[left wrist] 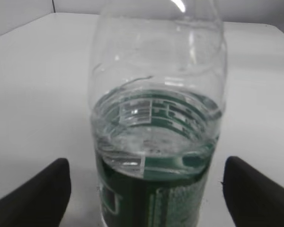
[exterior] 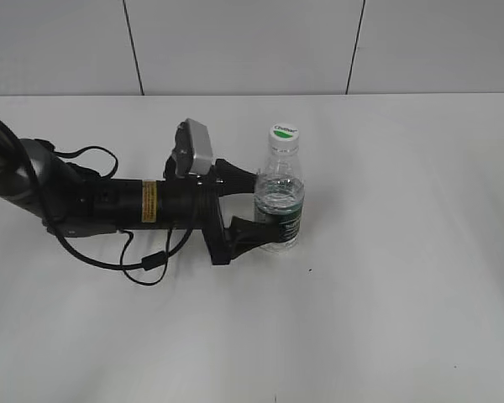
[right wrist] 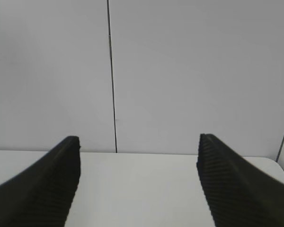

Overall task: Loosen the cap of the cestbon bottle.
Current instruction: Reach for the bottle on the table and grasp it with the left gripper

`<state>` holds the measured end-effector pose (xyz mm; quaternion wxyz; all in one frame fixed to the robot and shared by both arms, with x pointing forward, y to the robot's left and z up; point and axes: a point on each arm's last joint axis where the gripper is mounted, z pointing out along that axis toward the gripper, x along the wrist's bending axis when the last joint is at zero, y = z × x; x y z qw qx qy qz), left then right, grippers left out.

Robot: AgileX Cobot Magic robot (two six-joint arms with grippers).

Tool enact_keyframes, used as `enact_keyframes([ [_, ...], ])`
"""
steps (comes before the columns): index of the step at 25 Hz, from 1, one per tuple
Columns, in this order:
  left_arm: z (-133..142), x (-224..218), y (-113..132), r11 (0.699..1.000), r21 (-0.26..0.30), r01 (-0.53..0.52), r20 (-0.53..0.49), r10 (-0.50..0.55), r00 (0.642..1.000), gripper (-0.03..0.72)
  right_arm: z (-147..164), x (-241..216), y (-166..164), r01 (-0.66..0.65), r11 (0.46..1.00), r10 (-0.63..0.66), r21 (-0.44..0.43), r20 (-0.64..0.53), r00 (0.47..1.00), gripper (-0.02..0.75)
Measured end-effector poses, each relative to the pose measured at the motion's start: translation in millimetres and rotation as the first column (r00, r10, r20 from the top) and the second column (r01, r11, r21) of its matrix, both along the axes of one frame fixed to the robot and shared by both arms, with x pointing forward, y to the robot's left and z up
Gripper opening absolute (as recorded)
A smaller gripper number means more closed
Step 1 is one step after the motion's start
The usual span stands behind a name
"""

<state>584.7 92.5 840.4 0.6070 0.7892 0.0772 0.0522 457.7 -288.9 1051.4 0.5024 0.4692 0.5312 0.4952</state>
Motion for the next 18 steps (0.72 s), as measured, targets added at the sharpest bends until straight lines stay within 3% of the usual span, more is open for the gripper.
enact_keyframes([
  [18,0.4,-1.9,-20.3,0.997,-0.013,-0.08,-0.026,0.079,0.997,0.59,0.0,0.0,0.0,0.0,1.0,0.0,0.001,0.0,1.0,0.587],
])
